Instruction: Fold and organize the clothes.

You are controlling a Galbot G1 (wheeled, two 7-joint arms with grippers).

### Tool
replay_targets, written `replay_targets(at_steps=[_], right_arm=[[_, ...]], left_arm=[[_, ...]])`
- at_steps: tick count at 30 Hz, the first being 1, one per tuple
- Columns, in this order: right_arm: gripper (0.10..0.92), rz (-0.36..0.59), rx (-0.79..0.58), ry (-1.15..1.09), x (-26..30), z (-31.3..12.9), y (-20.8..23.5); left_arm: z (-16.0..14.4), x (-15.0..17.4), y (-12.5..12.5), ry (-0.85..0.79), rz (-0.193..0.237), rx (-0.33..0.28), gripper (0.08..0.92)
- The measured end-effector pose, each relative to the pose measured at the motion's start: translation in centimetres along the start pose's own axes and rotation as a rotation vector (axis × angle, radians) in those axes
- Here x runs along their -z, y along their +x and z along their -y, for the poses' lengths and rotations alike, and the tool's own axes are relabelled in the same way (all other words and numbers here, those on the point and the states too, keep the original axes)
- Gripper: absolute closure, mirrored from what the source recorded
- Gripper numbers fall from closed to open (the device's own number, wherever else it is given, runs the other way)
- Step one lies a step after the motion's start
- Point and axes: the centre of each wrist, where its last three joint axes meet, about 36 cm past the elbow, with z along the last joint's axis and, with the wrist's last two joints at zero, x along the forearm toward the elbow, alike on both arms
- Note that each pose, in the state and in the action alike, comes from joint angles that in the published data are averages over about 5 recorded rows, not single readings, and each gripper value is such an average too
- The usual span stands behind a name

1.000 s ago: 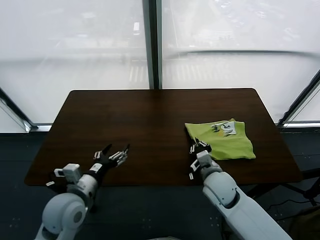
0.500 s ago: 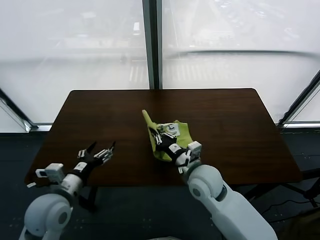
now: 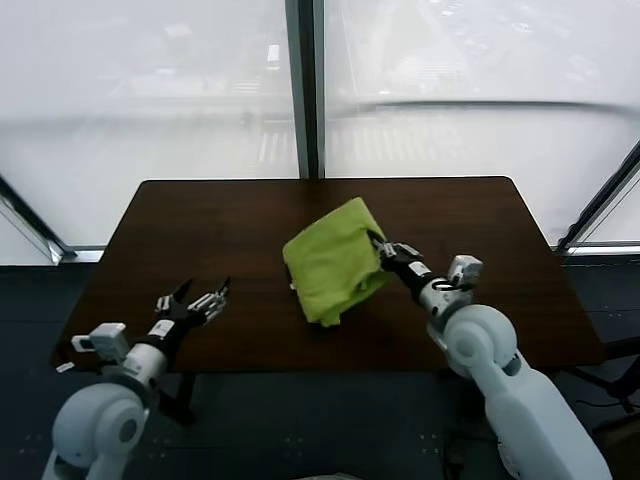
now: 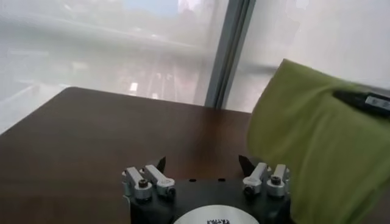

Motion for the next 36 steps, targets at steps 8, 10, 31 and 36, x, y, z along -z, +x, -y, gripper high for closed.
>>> replay_targets(at_steps=[8,10,31,36], right_arm=[[0.841,-0.068,-0.439,0.273,1.0,10.9,2.5],[0.797,-0.080,-0.489,0.336,0.9,12.2,3.1],[0.115,0.325,-0.357,0.543,-1.4,13.0,8.0],[0.115,0.407,-0.359,0.498,-4.7,11.5,10.7]], left_arm=[[0.1,-0.2,-1.2,0.039,0.006,-0.031,0.092],[0.2,-0.2,-1.3,0.044,0.011,-0.039,0.092],[-0.9,-2.8,-2.5,-0.130,0.144,-0.016,0.092],[-2.4,-4.1,-1.4,-0.251,0.228,0.021,0.092]])
